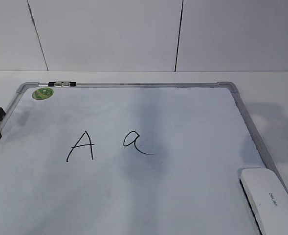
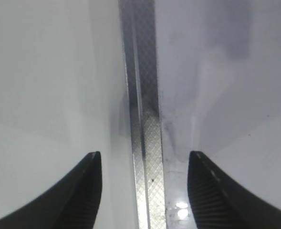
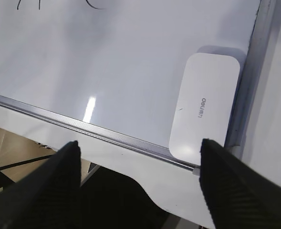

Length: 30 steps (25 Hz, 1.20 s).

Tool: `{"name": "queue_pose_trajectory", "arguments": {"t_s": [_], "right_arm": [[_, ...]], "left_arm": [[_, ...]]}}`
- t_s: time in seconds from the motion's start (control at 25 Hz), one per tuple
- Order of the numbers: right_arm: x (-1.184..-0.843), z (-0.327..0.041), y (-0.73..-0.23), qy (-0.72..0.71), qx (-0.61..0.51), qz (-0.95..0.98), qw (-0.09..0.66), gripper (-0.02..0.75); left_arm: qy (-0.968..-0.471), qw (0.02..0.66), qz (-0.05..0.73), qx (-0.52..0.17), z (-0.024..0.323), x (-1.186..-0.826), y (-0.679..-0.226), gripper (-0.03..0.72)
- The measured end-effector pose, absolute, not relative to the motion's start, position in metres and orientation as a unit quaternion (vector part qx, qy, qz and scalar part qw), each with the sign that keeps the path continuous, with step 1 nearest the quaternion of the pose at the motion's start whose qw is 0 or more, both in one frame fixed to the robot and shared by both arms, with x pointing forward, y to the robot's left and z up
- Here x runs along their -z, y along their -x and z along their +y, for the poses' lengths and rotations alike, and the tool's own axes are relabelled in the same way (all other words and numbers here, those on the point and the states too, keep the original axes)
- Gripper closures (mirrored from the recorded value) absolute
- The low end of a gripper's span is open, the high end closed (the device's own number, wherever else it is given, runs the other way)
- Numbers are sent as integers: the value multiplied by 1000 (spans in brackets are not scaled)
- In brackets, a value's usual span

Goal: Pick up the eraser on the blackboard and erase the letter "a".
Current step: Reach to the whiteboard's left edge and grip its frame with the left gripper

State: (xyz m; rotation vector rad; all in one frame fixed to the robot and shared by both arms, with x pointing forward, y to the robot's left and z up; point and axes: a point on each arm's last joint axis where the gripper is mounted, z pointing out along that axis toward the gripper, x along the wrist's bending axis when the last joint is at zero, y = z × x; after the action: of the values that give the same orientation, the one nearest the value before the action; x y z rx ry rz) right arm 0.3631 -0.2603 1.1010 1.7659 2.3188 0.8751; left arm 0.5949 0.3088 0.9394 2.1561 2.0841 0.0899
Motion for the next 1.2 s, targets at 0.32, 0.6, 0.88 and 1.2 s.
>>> {"name": "queue_pose_trajectory", "arguments": {"t_s": [0.32,0.6,0.88,1.2], "right_arm": [[-1101,-260,-362,-579,-285,762,46,146],[-1100,-260,-361,-579,-281,764,41,146],[-1100,-260,-361,-579,-280,764,40,146],[-1100,-260,-361,-579,-280,765,40,146]], "left_arm": [[-718,64,692,-23,309,-932,-596,264],[-718,56,693,-12,309,-926,-597,265],[-718,53,694,-4,308,-924,-598,293],[-715,52,697,4,307,-924,-597,442]]}}
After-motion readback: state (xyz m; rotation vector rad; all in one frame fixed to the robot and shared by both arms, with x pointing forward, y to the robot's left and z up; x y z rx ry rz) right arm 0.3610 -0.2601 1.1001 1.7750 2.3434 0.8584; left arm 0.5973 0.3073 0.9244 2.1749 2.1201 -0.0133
